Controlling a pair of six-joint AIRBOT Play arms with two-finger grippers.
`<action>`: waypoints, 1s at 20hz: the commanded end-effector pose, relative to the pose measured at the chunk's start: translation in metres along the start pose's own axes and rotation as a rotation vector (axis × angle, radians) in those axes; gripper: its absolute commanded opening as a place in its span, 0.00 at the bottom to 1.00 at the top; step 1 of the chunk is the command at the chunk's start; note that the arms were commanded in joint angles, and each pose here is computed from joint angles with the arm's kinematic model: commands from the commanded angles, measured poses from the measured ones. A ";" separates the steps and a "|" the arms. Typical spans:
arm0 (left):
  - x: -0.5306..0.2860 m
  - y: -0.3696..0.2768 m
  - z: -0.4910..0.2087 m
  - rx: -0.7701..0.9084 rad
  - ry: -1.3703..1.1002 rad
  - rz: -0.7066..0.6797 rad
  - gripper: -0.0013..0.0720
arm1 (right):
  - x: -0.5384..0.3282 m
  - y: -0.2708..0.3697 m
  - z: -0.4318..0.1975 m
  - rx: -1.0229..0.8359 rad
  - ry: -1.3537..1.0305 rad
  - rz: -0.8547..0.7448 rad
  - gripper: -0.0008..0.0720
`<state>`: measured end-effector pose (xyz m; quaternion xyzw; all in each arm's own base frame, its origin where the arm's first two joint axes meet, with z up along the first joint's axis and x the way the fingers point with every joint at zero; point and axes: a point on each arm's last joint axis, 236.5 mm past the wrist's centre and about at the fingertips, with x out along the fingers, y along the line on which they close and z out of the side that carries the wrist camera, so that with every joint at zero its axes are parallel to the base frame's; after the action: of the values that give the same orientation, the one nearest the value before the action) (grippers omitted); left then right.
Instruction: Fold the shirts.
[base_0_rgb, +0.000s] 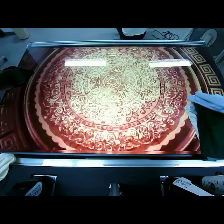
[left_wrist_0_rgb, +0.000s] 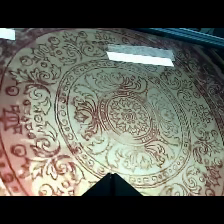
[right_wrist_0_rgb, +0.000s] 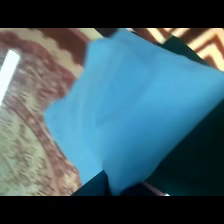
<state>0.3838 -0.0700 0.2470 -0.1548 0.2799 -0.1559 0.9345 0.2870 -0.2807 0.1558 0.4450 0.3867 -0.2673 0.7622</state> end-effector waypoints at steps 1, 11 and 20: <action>0.000 0.000 0.003 0.012 -0.012 0.002 0.05 | -0.013 -0.095 -0.058 0.051 0.234 -0.376 0.04; 0.000 -0.001 0.003 0.012 -0.013 0.000 0.05 | 0.044 -0.158 -0.088 0.063 0.274 -0.494 0.23; 0.025 0.029 0.016 0.176 0.047 0.169 0.04 | 0.006 0.030 0.021 -0.389 -0.154 -0.214 0.87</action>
<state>0.3998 -0.0673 0.2474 -0.1029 0.2787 -0.1497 0.9431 0.2381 -0.3036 0.0992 0.3059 0.4975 -0.3631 0.7260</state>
